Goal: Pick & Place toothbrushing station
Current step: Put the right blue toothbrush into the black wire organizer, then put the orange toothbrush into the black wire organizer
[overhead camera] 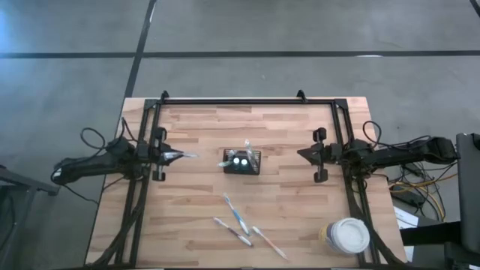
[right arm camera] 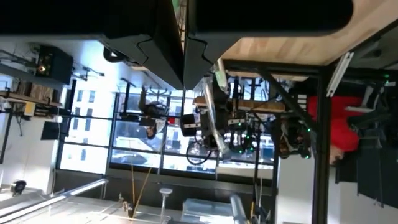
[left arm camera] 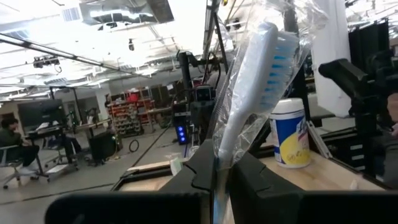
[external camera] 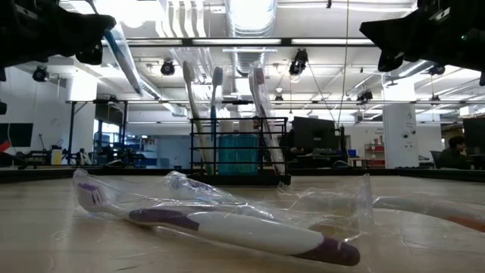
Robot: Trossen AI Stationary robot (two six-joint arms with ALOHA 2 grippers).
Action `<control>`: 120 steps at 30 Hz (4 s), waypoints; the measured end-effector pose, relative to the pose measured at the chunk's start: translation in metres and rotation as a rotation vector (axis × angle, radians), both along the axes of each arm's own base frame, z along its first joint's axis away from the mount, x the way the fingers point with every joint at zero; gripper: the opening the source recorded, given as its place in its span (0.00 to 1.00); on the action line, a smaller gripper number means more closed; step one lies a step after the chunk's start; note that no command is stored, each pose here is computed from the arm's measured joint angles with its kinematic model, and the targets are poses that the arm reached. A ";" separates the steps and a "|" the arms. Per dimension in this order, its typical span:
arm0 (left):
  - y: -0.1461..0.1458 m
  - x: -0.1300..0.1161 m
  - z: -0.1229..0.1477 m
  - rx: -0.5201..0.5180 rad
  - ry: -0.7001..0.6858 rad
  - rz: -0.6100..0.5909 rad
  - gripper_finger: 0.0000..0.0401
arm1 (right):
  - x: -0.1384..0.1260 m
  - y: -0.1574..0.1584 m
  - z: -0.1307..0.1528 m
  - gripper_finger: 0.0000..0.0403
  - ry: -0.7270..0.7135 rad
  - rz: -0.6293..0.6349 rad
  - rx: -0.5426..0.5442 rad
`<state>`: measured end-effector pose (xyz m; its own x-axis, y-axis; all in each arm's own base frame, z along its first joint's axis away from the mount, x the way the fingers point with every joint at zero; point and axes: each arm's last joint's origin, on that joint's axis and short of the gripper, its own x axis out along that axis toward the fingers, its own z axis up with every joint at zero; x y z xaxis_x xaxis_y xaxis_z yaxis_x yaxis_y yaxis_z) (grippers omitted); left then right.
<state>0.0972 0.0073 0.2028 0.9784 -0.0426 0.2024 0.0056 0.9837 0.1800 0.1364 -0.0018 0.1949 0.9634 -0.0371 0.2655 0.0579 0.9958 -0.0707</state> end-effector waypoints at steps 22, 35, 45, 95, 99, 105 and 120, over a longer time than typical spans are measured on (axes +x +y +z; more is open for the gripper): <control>-0.001 -0.008 0.019 -0.053 -0.183 -0.018 0.06 | -0.020 -0.004 -0.003 0.02 0.070 -0.127 0.016; 0.005 0.041 0.105 0.081 -0.060 0.019 0.05 | -0.020 -0.004 -0.002 0.02 0.060 -0.135 -0.008; 0.022 0.103 0.086 0.055 0.157 0.001 0.05 | -0.020 -0.004 -0.002 0.02 0.064 -0.136 -0.009; 0.062 0.166 -0.031 -0.090 0.432 -0.015 0.06 | -0.020 -0.003 -0.003 0.02 0.069 -0.125 0.026; 0.063 0.167 -0.034 -0.092 0.437 -0.016 0.07 | -0.020 -0.004 -0.003 0.02 0.069 -0.125 0.026; 0.063 0.164 -0.029 -0.160 0.434 -0.006 0.17 | -0.020 -0.003 -0.003 0.02 0.068 -0.124 0.030; 0.064 0.162 -0.021 -0.178 0.402 -0.006 0.68 | -0.019 -0.004 -0.004 0.02 0.077 -0.124 0.030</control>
<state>0.2588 0.0714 0.1820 0.9807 -0.0477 -0.1898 0.0467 0.9989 -0.0098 0.1172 -0.0054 0.1912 0.9684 -0.1643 0.1879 0.1765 0.9830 -0.0500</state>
